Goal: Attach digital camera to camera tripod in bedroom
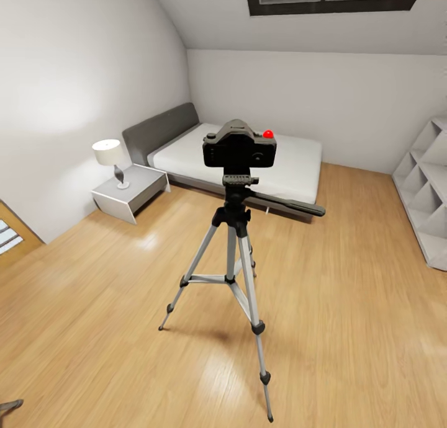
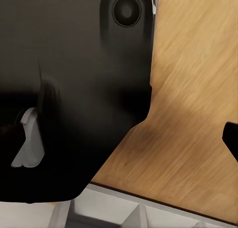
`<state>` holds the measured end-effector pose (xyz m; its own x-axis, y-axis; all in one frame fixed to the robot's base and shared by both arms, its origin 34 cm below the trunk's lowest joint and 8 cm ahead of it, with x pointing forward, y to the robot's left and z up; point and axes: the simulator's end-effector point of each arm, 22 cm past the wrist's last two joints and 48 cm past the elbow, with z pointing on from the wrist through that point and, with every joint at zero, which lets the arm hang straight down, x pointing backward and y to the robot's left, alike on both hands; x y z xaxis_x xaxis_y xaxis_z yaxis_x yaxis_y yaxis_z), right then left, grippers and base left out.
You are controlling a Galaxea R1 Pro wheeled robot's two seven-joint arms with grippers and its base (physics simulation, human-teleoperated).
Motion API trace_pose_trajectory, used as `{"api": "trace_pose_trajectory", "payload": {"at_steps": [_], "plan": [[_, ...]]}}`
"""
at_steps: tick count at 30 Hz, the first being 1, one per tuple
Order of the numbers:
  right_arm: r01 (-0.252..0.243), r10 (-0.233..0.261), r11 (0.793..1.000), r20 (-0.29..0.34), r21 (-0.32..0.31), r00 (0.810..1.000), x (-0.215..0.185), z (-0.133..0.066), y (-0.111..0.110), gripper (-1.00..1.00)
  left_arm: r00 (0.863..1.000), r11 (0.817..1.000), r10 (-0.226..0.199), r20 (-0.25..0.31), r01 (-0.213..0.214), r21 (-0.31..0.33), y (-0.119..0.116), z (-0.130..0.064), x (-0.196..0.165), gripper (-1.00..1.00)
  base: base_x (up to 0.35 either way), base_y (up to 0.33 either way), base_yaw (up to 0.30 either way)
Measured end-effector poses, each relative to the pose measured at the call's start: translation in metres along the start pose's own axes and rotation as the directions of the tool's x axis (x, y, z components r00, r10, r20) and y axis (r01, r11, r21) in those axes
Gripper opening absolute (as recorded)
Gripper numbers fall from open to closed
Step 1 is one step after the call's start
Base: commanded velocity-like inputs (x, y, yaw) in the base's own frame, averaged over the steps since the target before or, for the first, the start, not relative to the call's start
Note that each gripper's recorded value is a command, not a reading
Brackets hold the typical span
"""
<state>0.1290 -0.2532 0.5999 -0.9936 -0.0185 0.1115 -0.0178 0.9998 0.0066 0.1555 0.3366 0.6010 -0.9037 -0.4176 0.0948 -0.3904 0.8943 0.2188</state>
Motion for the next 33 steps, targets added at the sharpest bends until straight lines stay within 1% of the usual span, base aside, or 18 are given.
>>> {"api": "trace_pose_trajectory", "payload": {"at_steps": [33], "plan": [[0.002, -0.002, 1.000, 0.052, 0.003, 0.999, -0.020, -0.004, -0.002, 1.00, 0.999, 1.000, -0.007, 0.049, 0.006, 0.024, -0.009, -0.007, -0.020, 1.00, 0.000, 0.000, 0.000]]}}
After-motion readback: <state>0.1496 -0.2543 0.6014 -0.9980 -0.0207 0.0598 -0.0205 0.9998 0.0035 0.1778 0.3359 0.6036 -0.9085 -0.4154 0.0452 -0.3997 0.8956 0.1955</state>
